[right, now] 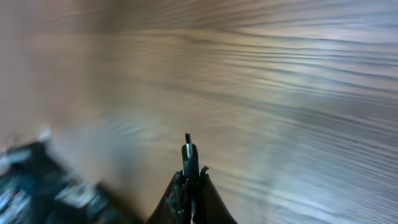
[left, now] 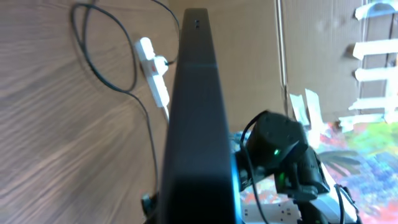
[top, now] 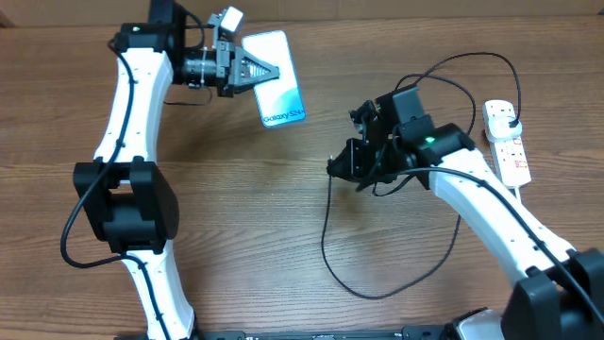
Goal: Plug charger to phone and switch on socket
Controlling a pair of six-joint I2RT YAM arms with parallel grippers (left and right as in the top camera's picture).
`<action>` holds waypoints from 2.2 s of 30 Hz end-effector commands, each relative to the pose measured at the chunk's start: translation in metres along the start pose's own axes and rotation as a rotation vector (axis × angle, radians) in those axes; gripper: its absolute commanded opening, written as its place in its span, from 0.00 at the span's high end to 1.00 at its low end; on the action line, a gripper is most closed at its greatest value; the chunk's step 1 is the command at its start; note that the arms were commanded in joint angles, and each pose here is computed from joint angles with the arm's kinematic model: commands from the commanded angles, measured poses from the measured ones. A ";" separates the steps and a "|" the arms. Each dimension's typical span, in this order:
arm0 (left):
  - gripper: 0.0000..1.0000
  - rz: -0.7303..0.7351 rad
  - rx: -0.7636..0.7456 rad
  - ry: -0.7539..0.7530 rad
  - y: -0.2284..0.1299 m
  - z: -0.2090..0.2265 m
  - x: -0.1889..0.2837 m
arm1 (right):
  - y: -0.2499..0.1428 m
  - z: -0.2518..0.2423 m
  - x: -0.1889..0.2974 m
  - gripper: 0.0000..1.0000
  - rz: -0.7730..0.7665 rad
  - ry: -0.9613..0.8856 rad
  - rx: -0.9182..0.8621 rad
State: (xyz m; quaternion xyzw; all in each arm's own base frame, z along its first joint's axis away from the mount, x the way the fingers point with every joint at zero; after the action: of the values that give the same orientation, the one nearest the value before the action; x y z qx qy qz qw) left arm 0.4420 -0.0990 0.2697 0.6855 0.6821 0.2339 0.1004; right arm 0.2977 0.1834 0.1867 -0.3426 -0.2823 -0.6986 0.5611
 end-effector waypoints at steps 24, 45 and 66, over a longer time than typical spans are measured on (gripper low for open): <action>0.96 -0.017 -0.019 -0.015 0.005 -0.010 0.005 | 0.005 -0.046 -0.083 0.65 -0.042 -0.331 -0.253; 0.96 -0.016 -0.015 -0.015 0.005 -0.010 0.005 | -0.003 -0.070 -0.095 0.42 -0.023 -0.457 -0.440; 0.96 -0.014 -0.012 -0.016 0.005 -0.010 0.004 | -0.012 -0.060 -0.108 0.69 0.004 -0.434 -0.398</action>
State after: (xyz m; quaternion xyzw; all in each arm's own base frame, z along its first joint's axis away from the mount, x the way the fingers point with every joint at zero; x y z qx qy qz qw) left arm 0.4430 -0.0940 0.2685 0.6820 0.6854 0.2370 0.0940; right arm 0.2920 0.2025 0.0717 -0.5811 -0.2510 -0.6552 0.4124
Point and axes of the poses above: each gripper's point midway between its finger pads, its own x axis back along the fingers, its own z axis along the line the jaws close on, y = z × x, the point moved 7 cm from there along x, back along the fingers, and after that the axes turned 13 degrees about -x, right-handed, at the moved point
